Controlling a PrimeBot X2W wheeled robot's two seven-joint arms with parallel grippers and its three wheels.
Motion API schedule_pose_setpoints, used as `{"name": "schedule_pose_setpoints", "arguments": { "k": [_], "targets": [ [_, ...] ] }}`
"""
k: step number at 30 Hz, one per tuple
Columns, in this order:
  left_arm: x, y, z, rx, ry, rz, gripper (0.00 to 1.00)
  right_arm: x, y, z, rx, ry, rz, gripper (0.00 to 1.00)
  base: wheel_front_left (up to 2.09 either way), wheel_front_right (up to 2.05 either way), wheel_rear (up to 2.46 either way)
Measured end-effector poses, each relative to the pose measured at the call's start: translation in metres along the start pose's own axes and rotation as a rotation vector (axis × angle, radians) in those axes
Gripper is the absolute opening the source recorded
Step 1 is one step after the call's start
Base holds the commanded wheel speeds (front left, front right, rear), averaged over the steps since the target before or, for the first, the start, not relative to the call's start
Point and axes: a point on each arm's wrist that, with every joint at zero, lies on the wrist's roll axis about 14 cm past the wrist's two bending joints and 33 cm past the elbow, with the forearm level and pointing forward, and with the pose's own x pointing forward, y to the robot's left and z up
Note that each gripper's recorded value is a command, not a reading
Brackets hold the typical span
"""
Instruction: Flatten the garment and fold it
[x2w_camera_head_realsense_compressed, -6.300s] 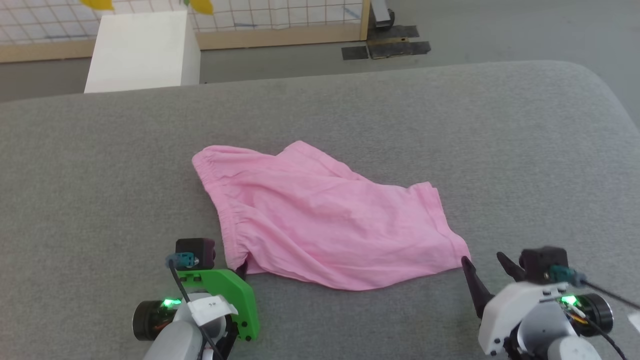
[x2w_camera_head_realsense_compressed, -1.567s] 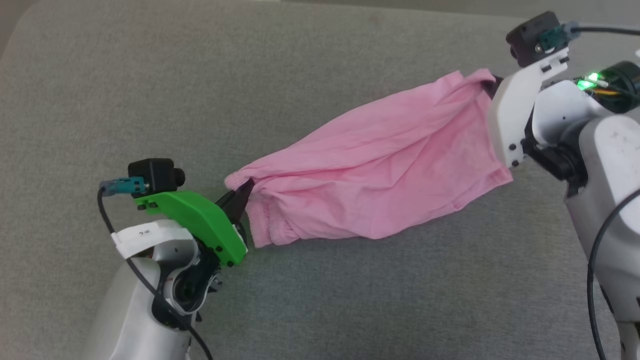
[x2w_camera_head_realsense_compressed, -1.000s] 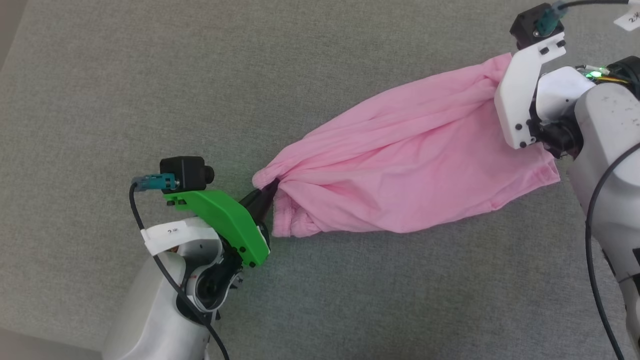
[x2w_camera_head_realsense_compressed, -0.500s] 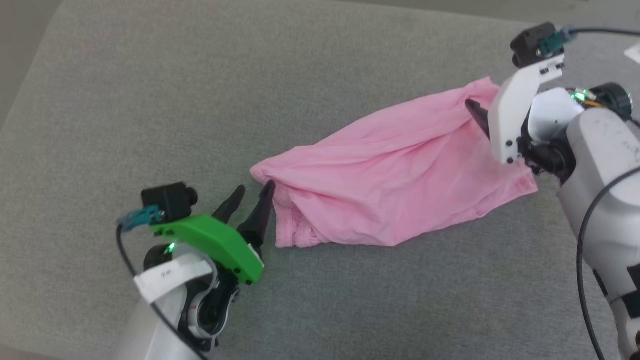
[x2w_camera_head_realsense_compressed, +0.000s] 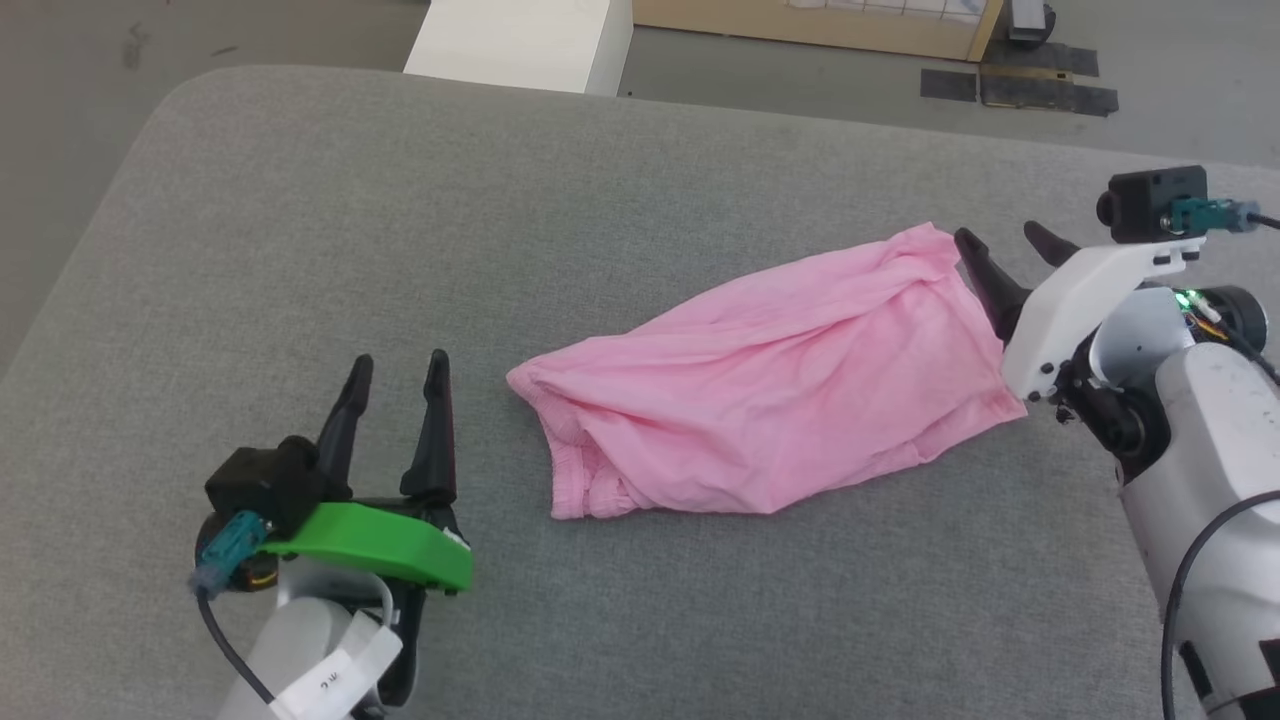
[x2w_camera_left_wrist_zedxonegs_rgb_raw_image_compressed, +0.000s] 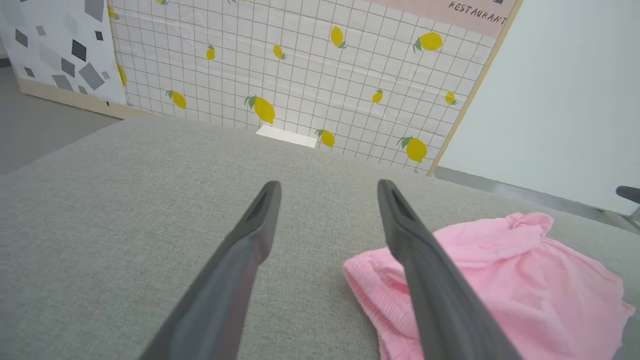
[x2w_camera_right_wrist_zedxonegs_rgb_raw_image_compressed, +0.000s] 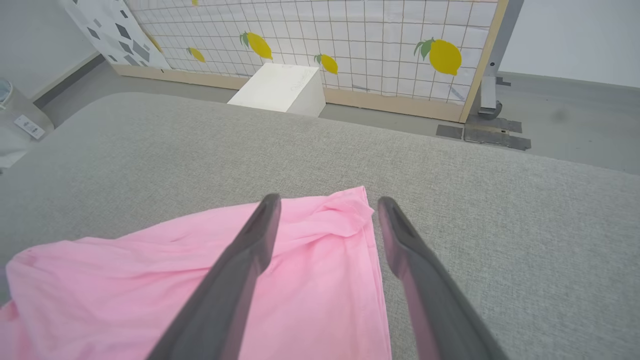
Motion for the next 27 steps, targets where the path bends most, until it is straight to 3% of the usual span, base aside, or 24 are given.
{"name": "schedule_pose_setpoints", "arguments": {
  "k": [5, 12, 19, 27],
  "targets": [
    [0.008, -0.001, 0.019, 0.093, -0.072, -0.019, 1.00, 0.002, -0.006, -0.011, 0.072, 0.003, -0.037, 1.00, 0.00, 0.00, 0.00],
    [0.010, -0.004, 0.015, 0.116, -0.076, -0.035, 1.00, 0.013, -0.022, -0.043, 0.150, 0.094, -0.117, 1.00, 0.00, 0.00, 0.00],
    [0.003, 0.012, 0.004, 0.130, -0.044, 0.017, 1.00, 0.021, -0.033, -0.094, 0.155, 0.369, -0.185, 1.00, 0.00, 0.00, 0.00],
    [-0.001, 0.021, 0.002, 0.139, -0.034, 0.041, 1.00, 0.027, -0.024, -0.105, 0.107, 0.541, -0.174, 0.98, 0.00, 0.00, 0.00]
  ]
}}
